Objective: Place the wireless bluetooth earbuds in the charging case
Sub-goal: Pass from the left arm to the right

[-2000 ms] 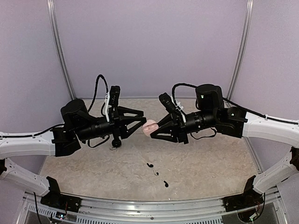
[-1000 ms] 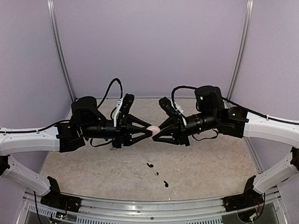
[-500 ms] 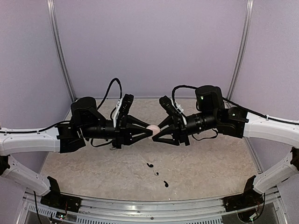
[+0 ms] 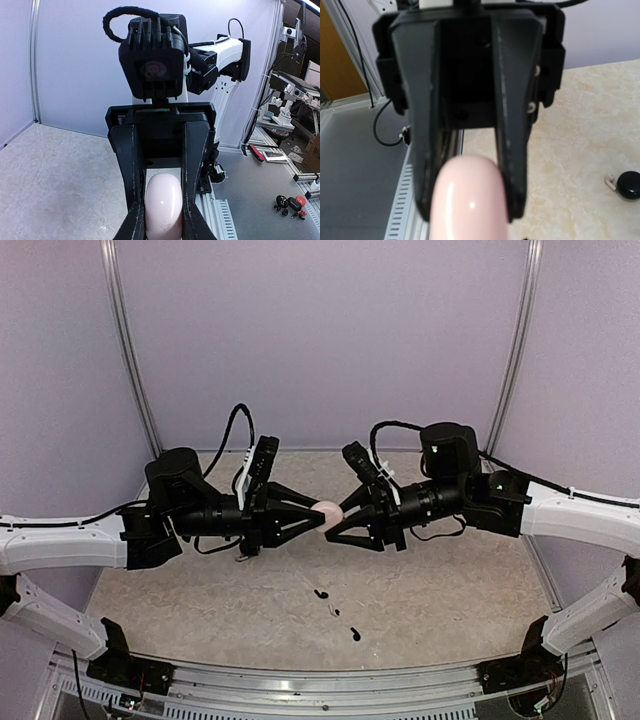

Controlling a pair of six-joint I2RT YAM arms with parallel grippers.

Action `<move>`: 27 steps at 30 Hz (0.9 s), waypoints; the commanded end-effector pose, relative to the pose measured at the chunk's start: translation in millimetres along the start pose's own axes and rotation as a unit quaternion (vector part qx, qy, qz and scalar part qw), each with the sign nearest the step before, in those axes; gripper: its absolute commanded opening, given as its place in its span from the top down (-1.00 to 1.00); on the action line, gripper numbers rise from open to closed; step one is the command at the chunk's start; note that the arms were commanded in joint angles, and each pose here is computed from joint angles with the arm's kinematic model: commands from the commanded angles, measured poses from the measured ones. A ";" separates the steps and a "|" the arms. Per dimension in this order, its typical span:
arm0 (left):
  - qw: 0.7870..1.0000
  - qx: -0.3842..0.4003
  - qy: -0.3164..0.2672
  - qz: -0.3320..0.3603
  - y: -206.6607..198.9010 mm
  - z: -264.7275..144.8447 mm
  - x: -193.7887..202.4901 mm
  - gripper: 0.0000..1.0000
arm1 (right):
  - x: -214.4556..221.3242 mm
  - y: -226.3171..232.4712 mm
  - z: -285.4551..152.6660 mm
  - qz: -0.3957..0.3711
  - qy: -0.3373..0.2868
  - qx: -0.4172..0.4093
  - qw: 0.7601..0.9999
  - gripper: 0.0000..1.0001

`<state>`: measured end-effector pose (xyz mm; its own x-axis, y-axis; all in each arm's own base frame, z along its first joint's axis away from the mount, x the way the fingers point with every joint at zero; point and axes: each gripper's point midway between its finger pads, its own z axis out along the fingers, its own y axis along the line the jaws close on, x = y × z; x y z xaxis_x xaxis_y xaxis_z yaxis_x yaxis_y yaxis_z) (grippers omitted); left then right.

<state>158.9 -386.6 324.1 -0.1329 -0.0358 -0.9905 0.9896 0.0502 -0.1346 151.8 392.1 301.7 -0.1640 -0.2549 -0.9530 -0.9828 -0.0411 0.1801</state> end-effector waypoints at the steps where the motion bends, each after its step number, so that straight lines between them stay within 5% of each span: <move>1: 1.000 0.006 -0.022 0.011 -5.9 -1.4 -11.9 0.96 | -13.9 4.4 -7.0 -0.010 -0.023 -0.006 1.000 0.30; 27: 1.000 -0.003 -0.015 0.019 -3.1 2.3 -5.9 0.98 | -16.8 1.2 -10.4 0.005 -0.032 -0.016 0.999 0.40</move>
<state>158.9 -387.7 327.8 -0.1195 -0.0510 -0.9915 0.9907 0.0587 -0.1224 153.8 390.1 311.0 -0.1912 -0.2220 -0.9561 -0.9757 -0.0629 0.2098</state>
